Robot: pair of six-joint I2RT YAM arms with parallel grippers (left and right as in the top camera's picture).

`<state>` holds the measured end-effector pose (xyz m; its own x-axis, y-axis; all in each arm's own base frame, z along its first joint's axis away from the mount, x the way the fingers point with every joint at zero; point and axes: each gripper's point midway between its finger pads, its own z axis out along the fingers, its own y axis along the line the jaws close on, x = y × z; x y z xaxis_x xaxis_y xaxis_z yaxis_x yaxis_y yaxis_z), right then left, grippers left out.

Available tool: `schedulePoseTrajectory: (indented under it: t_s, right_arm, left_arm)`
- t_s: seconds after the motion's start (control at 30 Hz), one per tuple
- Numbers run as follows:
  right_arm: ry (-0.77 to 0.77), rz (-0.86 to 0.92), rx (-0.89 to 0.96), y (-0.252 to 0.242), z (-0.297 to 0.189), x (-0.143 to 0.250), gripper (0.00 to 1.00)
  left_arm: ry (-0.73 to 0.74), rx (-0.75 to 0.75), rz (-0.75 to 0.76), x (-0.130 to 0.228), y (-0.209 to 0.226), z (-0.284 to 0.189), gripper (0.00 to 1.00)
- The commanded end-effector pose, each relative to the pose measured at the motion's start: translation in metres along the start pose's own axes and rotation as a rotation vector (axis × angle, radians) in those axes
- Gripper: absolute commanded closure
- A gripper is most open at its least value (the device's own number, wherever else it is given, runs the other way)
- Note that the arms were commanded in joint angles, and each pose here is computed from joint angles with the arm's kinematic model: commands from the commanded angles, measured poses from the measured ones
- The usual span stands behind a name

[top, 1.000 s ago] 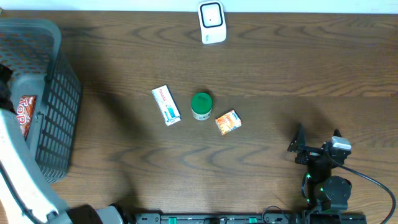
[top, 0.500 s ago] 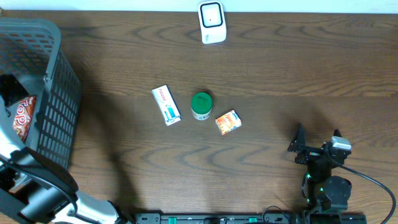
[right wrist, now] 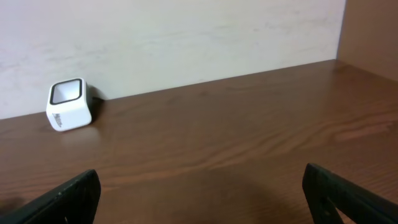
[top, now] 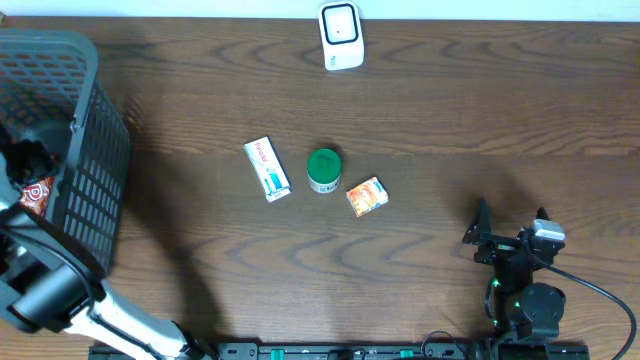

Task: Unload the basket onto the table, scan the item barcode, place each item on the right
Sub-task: 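Move the left gripper back into the basket above the red TOP bar, then lower the left gripper and grasp the red TOP chocolate bar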

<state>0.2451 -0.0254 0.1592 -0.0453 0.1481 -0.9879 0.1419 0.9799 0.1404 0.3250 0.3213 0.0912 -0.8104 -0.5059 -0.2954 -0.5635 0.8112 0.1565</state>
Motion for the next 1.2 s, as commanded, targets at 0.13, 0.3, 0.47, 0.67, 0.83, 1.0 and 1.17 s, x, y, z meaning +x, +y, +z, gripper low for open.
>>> schedulePoseTrajectory:
  t_s: [0.13,0.3,0.47,0.67,0.83,1.0,1.17]
  right_arm:
    - [0.000,-0.011,0.008,-0.002,0.000,0.000,0.01]
    - [0.000,-0.011,0.008,-0.002,0.000,0.000,0.01]
    - [0.000,-0.011,0.008,-0.002,0.000,0.000,0.01]
    - [0.000,-0.011,0.008,-0.002,0.000,0.000,0.01]
    - [0.000,-0.011,0.008,-0.002,0.000,0.000,0.01]
    - [0.000,-0.011,0.008,-0.002,0.000,0.000,0.01]
    - [0.000,-0.011,0.008,-0.002,0.000,0.000,0.01]
  left_arm:
    - [0.099,0.035,0.039,0.018,-0.009,0.045,0.18]
    - [0.110,0.036,0.040,0.019,-0.010,0.056,0.18]
    - [0.116,0.034,0.028,0.021,-0.004,0.062,0.18]
    - [0.116,0.029,0.009,0.023,0.005,0.063,0.26]
    - [0.119,0.026,-0.005,0.025,0.011,0.063,0.64]
    - [0.128,0.027,-0.009,0.027,0.011,0.067,0.89]
    - [0.128,0.028,-0.084,0.027,0.009,0.065,0.93]
